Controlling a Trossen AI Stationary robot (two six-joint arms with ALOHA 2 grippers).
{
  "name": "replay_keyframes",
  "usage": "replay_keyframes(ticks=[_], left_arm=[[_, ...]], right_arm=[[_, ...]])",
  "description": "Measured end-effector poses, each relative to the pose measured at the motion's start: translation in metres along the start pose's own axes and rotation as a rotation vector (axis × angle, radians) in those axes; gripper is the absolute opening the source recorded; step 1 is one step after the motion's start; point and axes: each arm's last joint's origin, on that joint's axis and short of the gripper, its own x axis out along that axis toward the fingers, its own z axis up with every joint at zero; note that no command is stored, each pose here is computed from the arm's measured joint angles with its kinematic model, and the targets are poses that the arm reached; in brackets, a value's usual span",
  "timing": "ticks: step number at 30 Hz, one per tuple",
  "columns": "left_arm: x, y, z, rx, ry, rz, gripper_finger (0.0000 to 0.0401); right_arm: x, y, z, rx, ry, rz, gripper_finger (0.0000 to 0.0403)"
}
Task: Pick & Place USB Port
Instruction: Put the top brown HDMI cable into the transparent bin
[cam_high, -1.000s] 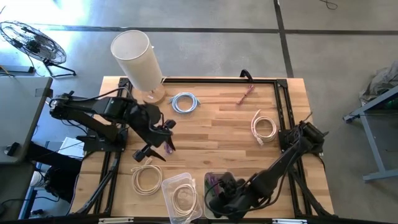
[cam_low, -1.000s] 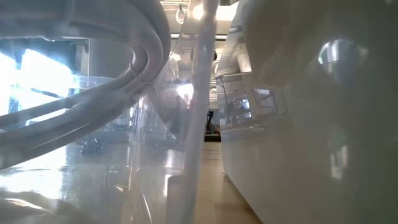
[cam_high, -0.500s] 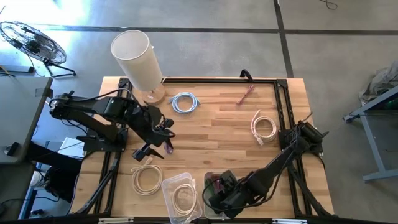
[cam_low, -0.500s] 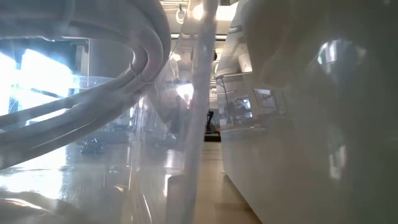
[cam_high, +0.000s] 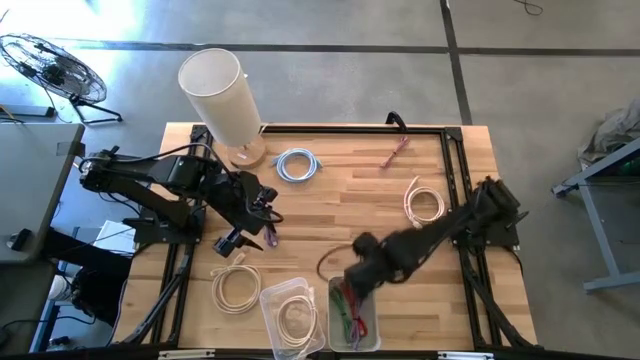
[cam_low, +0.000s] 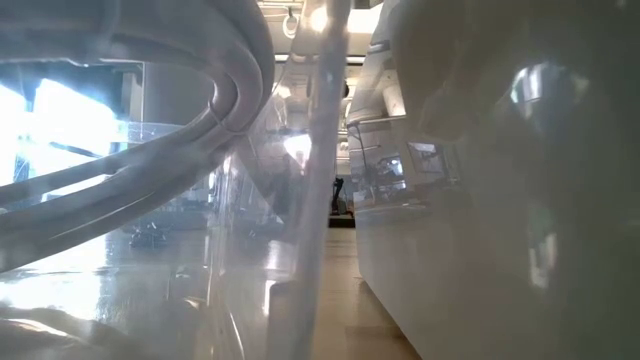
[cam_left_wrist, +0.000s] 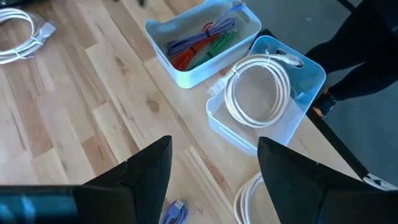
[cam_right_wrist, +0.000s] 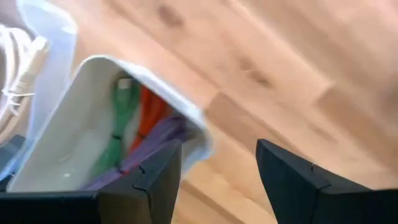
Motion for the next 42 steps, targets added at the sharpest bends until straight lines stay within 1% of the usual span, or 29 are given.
replay_keyframes(ticks=[2,4,5,6,8,9,10,13,16,18,23,28,32,35,39,42], left_arm=[[0.0,0.0,0.0,0.0,0.002,0.009,0.0232],[0.0,0.001,0.0,0.0,0.008,0.027,0.0232],[0.0,0.001,0.0,0.0,0.011,0.037,0.0232],[0.0,0.001,0.0,-0.001,0.014,0.045,0.0232],[0.0,0.002,-0.001,-0.011,0.027,0.07,0.0232],[0.0,0.002,-0.002,-0.025,0.039,0.087,0.0232],[0.0,0.003,-0.003,-0.041,0.053,0.11,0.0232],[0.0,0.004,-0.006,-0.088,0.095,0.168,0.0232],[-0.001,0.004,-0.008,-0.104,0.115,0.202,0.0232],[-0.001,0.005,-0.008,-0.111,0.12,0.215,0.0232],[-0.001,0.006,-0.008,-0.115,0.122,0.261,0.0232],[-0.001,0.008,-0.006,-0.118,0.105,0.306,0.0232],[-0.002,0.009,-0.006,-0.132,0.108,0.339,0.0232],[-0.002,0.01,-0.006,-0.141,0.111,0.363,0.0232],[-0.002,0.01,-0.005,-0.159,0.102,0.373,0.0232],[-0.002,0.011,-0.004,-0.167,0.093,0.408,0.0232]], right_arm=[[-0.013,-0.015,0.009,-0.014,0.011,-0.038,0.0196],[-0.023,-0.033,0.016,-0.03,0.023,-0.117,0.0193],[-0.028,-0.042,0.018,-0.037,0.027,-0.174,0.0191],[-0.03,-0.048,0.021,-0.047,0.008,-0.199,0.0189],[-0.033,-0.062,0.028,-0.112,-0.05,-0.181,0.0185],[-0.034,-0.066,0.032,-0.118,-0.07,-0.168,0.0184],[-0.033,-0.074,0.037,-0.095,-0.08,-0.175,0.0183],[-0.02,-0.108,0.043,0.001,0.01,-0.294,0.0181],[-0.003,-0.137,0.044,0.047,0.067,-0.327,0.0181],[0.012,-0.155,0.043,0.067,0.106,-0.323,0.0181],[0.047,-0.188,0.041,0.139,0.149,-0.285,0.0181],[0.072,-0.211,0.043,0.146,0.163,-0.258,0.0181],[0.085,-0.223,0.047,0.137,0.172,-0.24,0.0181],[0.093,-0.228,0.052,0.124,0.149,-0.2,0.0181],[0.099,-0.232,0.06,0.092,0.119,-0.145,0.0181],[0.1,-0.236,0.066,0.09,0.093,-0.141,0.0181]])
